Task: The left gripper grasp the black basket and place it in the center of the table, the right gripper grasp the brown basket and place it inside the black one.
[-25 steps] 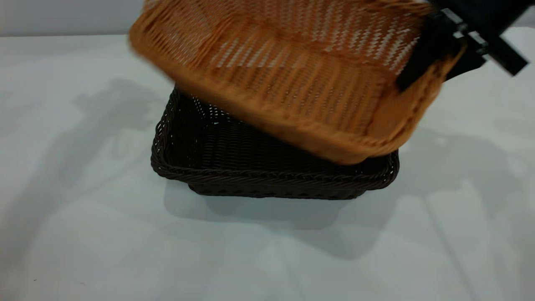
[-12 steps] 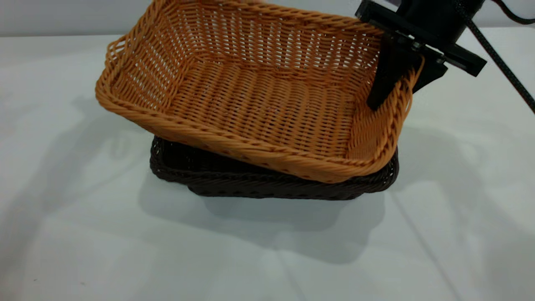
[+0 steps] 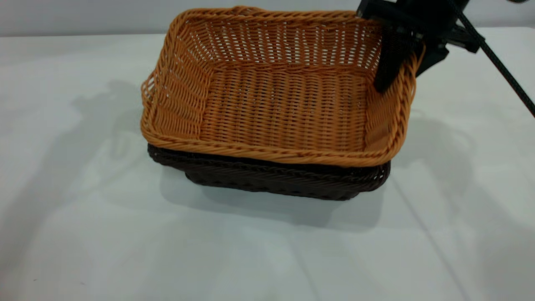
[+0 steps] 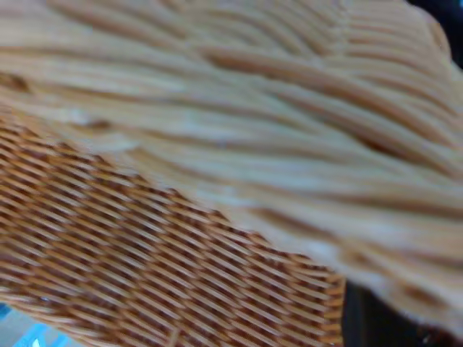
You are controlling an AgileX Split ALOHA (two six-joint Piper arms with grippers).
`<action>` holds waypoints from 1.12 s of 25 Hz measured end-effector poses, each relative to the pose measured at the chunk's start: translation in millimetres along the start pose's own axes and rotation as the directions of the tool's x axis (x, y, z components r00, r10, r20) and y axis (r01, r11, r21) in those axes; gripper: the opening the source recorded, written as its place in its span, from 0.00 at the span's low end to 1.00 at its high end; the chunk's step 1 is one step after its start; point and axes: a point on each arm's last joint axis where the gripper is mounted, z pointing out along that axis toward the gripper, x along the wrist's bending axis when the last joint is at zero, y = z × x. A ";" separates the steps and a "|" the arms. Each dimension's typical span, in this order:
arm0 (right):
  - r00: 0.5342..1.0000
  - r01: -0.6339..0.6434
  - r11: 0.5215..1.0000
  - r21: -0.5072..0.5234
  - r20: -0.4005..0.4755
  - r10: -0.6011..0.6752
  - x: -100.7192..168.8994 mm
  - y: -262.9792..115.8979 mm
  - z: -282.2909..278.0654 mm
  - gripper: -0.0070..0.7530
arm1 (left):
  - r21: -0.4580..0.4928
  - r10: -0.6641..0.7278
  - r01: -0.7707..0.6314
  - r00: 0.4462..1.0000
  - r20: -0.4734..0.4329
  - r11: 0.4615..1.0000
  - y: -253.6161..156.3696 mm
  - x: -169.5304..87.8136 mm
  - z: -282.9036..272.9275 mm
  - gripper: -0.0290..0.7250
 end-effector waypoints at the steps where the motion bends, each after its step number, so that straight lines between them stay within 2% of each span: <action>1: 1.000 0.003 1.000 -0.007 0.004 -0.003 -0.1 0.9 -0.5 0.24 | 0.001 0.000 0.000 1.000 0.000 1.000 -0.1 0.0 0.0 0.67; 5: 1.000 0.016 1.000 -0.007 0.025 -0.016 -2.5 1.3 0.6 0.34 | 0.002 0.000 0.000 1.000 0.001 1.000 -0.2 -0.1 0.0 0.67; 12: 0.999 0.029 1.000 -0.009 0.042 -0.028 -5.4 3.8 2.8 0.61 | 0.003 0.003 -0.003 1.000 0.001 1.000 -0.3 -0.1 0.0 0.67; 17: 0.983 0.099 0.993 -0.068 0.164 -0.087 -3.9 9.9 -26.4 0.75 | -0.023 0.029 -0.029 0.999 -0.030 0.999 4.2 3.2 -16.7 0.67; 23: 0.932 0.138 0.967 -0.216 0.359 -0.053 8.8 -5.0 -110.7 0.79 | -0.158 0.010 -0.025 0.995 -0.095 0.987 18.3 8.4 -87.5 0.67; 25: 0.924 0.161 0.949 -0.273 0.378 -0.048 18.1 -19.3 -143.3 0.79 | -0.202 -0.015 -0.007 0.994 -0.109 0.979 19.7 8.3 -117.8 0.67; 28: 0.934 0.187 0.909 -0.372 0.354 -0.047 35.9 -47.5 -191.0 0.79 | -0.234 -0.066 0.039 0.992 -0.109 0.972 15.3 5.8 -159.7 0.67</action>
